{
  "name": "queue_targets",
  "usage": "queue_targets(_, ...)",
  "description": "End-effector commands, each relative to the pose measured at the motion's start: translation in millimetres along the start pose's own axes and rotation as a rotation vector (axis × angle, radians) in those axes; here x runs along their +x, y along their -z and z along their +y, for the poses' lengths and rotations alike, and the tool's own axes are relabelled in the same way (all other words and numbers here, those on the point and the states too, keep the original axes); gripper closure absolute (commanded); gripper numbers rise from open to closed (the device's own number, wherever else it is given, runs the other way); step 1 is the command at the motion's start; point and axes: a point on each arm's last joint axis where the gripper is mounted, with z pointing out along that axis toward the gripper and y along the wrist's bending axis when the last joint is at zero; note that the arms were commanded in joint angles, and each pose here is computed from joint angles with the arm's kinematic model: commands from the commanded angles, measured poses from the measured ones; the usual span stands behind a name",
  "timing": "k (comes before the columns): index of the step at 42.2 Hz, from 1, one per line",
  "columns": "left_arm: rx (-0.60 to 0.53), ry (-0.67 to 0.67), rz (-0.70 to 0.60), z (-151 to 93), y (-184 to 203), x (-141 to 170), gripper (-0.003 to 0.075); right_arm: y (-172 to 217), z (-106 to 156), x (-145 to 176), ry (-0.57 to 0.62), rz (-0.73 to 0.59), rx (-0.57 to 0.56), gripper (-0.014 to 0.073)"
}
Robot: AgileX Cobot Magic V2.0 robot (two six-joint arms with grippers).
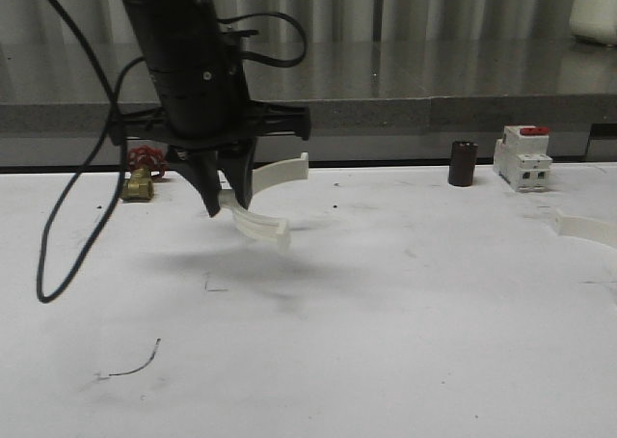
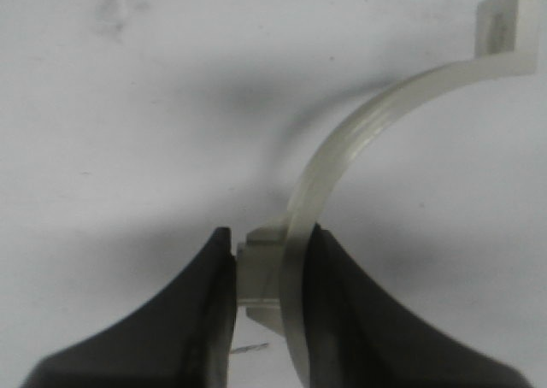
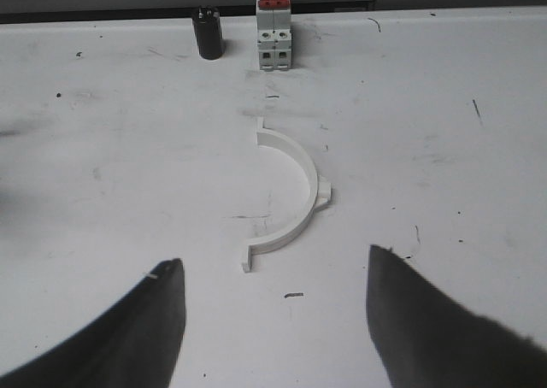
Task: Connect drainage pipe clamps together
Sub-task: 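Lift the clamp half and carry it toward the table center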
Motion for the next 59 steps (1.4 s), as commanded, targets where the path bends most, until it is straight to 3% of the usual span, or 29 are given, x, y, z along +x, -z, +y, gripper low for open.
queue_targets(1,0.048,0.039,-0.074,-17,23,-9,0.0573,3,0,-13,0.008,-0.089,0.002,0.0105)
queue_targets(10,0.043,0.050,-0.065,-34,8,-5,0.0573,3,0,-13,0.008,-0.089,0.002,0.0105)
queue_targets(44,-0.009,0.075,0.050,-32,-19,4,0.0570,3,0,-13,0.008,-0.089,0.002,0.0105)
queue_targets(59,0.003,0.043,0.023,-35,-11,-2,0.0412,3,0,-13,0.008,-0.089,0.002,0.0105)
